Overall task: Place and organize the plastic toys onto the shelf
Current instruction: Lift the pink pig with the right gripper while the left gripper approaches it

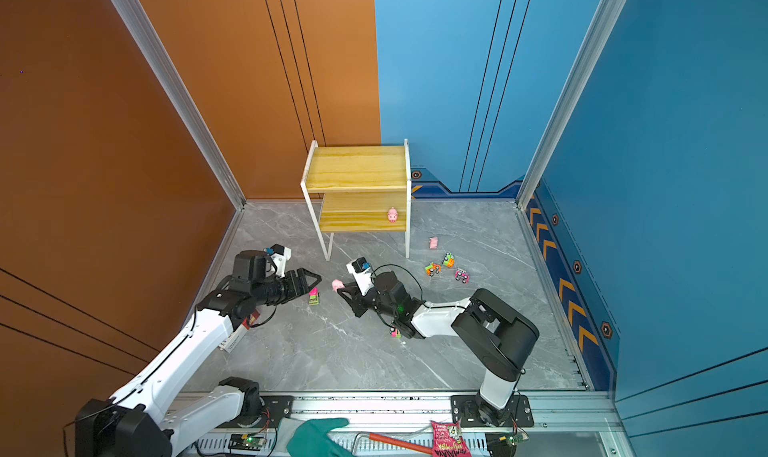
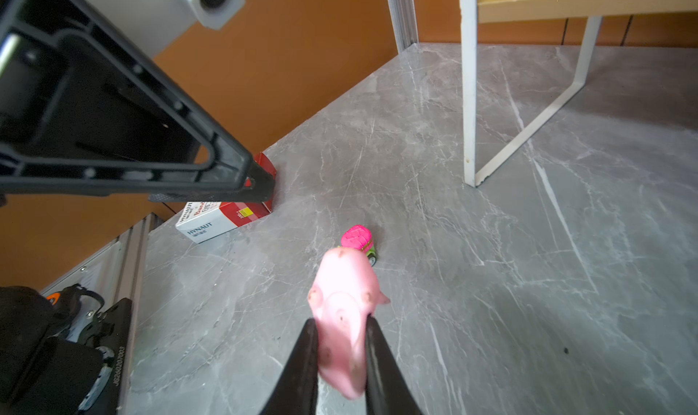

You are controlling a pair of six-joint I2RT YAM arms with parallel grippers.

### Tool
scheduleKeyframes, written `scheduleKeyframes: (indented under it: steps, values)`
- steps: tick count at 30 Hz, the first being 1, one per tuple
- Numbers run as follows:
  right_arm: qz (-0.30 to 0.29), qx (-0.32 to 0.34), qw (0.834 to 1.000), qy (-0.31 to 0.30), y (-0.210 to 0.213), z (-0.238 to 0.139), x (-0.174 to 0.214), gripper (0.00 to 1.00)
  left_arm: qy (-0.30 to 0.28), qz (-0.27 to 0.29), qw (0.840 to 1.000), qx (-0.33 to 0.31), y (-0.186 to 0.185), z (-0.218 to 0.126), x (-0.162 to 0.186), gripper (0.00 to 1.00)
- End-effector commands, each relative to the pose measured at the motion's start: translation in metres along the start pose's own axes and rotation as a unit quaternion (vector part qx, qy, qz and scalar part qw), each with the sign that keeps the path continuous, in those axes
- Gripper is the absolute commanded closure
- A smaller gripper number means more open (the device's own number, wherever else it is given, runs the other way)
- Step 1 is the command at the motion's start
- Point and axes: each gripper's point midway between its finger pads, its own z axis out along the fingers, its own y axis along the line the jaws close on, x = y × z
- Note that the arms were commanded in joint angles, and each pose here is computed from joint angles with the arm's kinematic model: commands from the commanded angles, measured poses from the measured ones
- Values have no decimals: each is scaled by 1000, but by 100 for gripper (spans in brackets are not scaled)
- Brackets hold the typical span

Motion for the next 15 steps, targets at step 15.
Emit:
scheduleKeyframes:
  steps: [15]
  values:
    - [8, -43, 998, -46, 35, 2, -30, 78, -46, -32, 984, 172, -52, -2, -10, 31]
